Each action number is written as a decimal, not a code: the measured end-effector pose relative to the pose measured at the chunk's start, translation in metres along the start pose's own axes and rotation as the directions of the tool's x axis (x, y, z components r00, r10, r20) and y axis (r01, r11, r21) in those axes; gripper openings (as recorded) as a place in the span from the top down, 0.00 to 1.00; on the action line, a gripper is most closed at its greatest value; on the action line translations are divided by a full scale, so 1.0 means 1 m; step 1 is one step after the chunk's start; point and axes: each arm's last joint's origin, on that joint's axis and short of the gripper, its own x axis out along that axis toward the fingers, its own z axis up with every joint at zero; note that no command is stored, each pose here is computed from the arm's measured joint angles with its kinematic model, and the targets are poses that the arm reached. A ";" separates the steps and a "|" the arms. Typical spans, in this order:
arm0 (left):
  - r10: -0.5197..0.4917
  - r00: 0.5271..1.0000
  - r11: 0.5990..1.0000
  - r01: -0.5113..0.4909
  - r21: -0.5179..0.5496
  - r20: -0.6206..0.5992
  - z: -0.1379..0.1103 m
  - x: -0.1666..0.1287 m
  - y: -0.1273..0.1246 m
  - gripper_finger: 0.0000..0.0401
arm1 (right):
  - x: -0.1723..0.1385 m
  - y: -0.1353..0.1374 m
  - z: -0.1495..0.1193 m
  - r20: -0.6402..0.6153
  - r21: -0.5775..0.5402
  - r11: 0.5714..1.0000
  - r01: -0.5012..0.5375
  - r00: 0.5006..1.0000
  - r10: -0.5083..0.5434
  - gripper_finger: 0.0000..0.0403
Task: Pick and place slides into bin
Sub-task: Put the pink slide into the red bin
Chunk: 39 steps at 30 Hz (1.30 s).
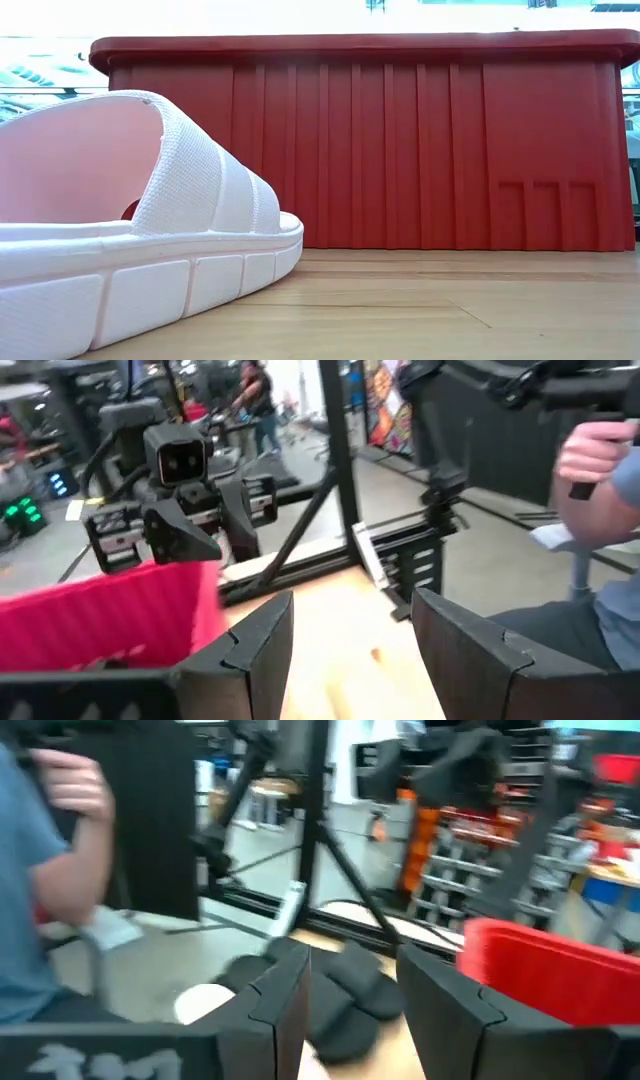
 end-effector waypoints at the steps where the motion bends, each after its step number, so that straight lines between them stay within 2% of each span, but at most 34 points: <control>1: -0.015 1.000 1.000 0.015 0.005 0.010 0.000 0.002 -0.004 0.50 | 0.003 0.007 0.001 0.017 -0.004 1.000 -0.024 1.000 0.024 0.65; 3: -0.033 0.999 0.999 0.033 0.005 0.030 0.002 0.004 -0.011 0.50 | 0.009 0.018 0.003 0.064 -0.013 0.999 -0.048 0.997 0.049 0.65; 7: -0.029 0.998 0.999 0.027 0.024 0.051 0.004 0.005 -0.021 0.50 | 0.023 0.041 -0.003 0.078 -0.020 0.997 -0.074 0.994 0.075 0.65; 13: 0.003 0.999 1.000 -0.004 0.005 0.052 0.004 0.005 -0.037 0.50 | 0.038 0.062 -0.008 0.150 -0.055 0.998 -0.007 0.989 0.015 0.65; 16: -0.018 0.998 1.000 0.018 -0.001 0.065 0.005 0.007 -0.045 0.50 | 0.043 0.068 -0.014 0.138 -0.046 0.999 0.027 0.990 -0.021 0.65; 21: -0.066 0.996 0.997 0.067 -0.025 0.065 0.005 0.004 -0.058 0.50 | 0.051 0.071 -0.024 0.112 0.047 0.997 0.068 0.991 -0.073 0.65; 26: -0.110 0.992 0.994 0.111 -0.016 0.068 0.005 0.001 -0.069 0.50 | 0.063 0.084 -0.044 0.057 0.135 0.990 0.032 0.998 -0.040 0.65; 29: -0.090 0.995 0.996 0.091 -0.019 0.054 0.002 0.004 -0.074 0.50 | 0.072 0.093 -0.047 0.054 0.142 0.990 0.010 0.998 -0.018 0.65; 35: -0.065 0.995 0.997 0.069 -0.046 0.081 0.003 0.007 -0.079 0.50 | 0.096 0.109 -0.037 0.079 0.137 0.990 -0.025 0.997 0.014 0.65; 39: -0.063 0.992 0.996 0.069 -0.059 0.107 0.006 0.007 -0.079 0.50 | 0.116 0.121 -0.034 -0.001 0.113 0.994 -0.006 1.000 0.006 0.65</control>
